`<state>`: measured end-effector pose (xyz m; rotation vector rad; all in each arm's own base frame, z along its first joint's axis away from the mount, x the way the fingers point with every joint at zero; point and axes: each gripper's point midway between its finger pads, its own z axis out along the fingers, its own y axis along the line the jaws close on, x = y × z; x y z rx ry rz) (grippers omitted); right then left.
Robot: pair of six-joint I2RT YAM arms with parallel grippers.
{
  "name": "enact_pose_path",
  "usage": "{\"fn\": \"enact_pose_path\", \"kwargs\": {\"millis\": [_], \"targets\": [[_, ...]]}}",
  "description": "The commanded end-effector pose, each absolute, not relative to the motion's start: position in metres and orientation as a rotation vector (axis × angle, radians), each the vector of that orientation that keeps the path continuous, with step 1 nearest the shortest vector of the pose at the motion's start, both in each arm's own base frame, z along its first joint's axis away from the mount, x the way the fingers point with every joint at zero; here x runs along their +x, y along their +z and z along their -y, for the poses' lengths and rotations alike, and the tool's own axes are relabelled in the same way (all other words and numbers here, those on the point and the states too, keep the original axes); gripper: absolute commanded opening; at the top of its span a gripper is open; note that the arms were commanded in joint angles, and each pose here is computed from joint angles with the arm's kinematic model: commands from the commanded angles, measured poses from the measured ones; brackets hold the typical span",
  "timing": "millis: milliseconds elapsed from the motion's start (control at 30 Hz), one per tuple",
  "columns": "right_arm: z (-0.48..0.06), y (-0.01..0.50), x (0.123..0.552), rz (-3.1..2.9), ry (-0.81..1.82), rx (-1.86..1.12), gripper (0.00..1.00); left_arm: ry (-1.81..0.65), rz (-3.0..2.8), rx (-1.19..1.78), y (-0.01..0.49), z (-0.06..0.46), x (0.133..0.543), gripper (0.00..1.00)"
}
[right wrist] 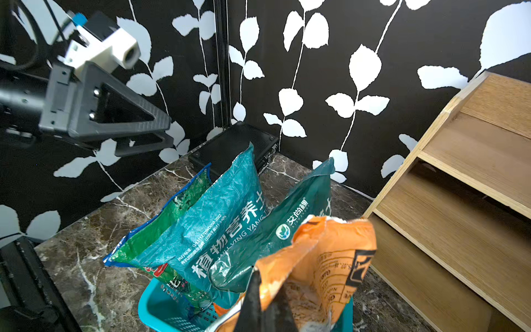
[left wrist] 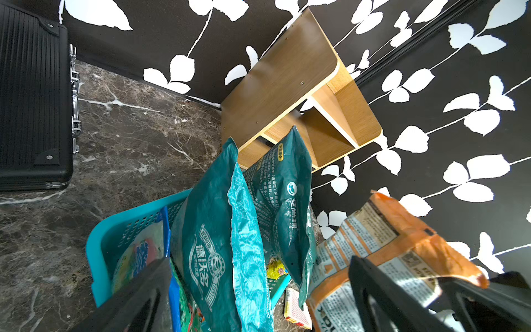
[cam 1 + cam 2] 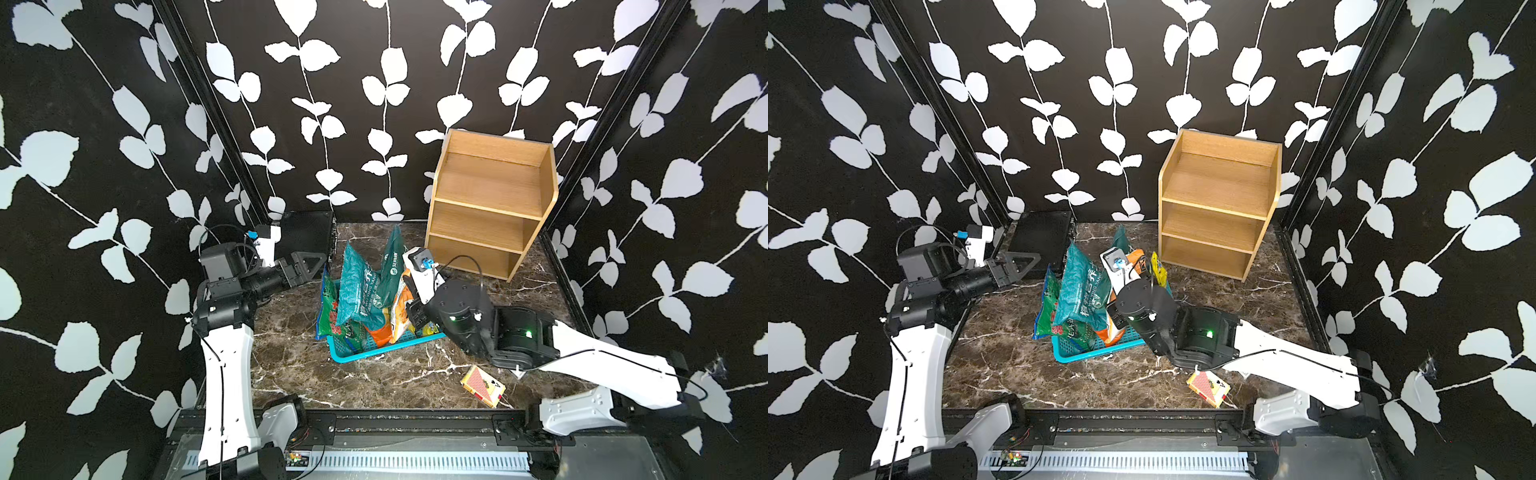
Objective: Take down the fertilizer bag from the shelf
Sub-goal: Place the fertilizer bag in the storage box.
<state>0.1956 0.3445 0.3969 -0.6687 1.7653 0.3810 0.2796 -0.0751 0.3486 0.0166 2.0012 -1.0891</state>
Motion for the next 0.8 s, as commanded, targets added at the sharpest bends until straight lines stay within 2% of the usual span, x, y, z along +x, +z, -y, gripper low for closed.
{"fn": "enact_pose_path", "kwargs": {"millis": [0,767], "targets": [[-0.344,0.455,0.203,-1.648,0.48,-0.476,0.0,-1.097,-1.984,0.037,0.351,0.076,0.279,0.99],[-0.388,0.367,0.221,-1.718,0.398,-0.464,0.0,-1.099,-1.983,0.039,0.351,0.077,0.278,0.99]]}}
